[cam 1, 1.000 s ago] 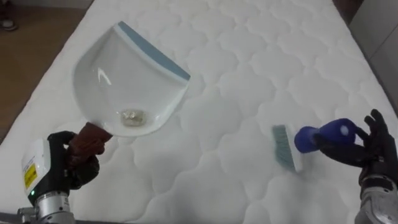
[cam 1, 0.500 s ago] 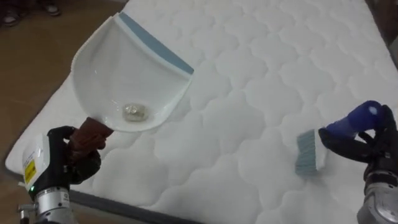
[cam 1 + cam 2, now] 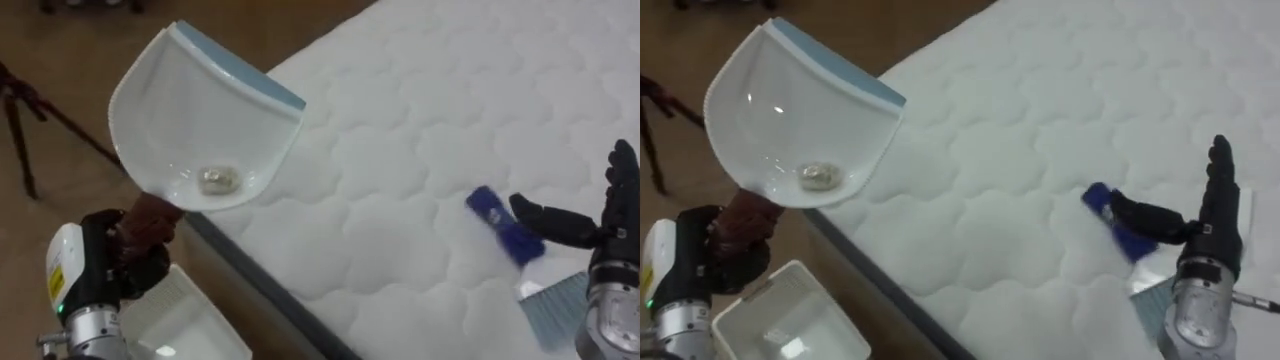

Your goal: Clean bed

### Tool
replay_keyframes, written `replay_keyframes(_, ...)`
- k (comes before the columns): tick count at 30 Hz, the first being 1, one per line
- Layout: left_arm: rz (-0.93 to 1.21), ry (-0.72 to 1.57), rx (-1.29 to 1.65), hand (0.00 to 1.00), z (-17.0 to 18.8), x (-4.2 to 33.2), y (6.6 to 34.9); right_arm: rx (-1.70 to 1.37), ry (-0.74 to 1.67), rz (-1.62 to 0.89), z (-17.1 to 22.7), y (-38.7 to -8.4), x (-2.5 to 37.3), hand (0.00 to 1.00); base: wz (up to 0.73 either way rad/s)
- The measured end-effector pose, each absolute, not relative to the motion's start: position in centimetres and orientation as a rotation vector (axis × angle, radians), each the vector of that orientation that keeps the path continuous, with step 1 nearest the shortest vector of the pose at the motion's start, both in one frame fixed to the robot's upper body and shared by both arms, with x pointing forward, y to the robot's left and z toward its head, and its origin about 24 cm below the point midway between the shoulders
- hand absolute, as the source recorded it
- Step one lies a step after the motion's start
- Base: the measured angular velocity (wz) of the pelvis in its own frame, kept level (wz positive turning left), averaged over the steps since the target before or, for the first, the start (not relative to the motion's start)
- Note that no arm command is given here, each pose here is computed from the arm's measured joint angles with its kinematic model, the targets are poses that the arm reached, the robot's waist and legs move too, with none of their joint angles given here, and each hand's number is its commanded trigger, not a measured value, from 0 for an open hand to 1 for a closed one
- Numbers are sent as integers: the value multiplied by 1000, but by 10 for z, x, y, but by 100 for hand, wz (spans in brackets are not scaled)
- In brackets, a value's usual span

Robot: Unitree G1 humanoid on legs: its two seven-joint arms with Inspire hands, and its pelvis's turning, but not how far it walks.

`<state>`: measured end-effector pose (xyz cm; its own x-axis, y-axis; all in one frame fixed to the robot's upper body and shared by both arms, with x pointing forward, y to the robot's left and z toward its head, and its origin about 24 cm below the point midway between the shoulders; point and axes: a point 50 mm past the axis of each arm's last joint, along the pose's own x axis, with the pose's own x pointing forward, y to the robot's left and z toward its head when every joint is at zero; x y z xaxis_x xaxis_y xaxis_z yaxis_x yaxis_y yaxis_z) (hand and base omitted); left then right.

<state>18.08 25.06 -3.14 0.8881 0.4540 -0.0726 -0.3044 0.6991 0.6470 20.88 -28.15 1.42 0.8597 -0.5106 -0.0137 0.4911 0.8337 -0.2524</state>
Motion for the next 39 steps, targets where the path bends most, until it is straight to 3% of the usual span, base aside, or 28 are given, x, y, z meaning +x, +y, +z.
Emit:
replay_keyframes(6,421,219,665,100,-31,190,247,-244,76,-502,14,-276,212,0,67)
replay_keyframes(22,376,209,705,100,-32,190,242,-263,115,-295,3,-242,223,0,25)
replay_keyframes(32,288,247,775,100,-40,186,245,-364,113,-284,0,-238,220,0,102)
replay_keyframes(39,282,251,822,100,-39,185,255,-379,111,-283,-2,-241,220,0,32)
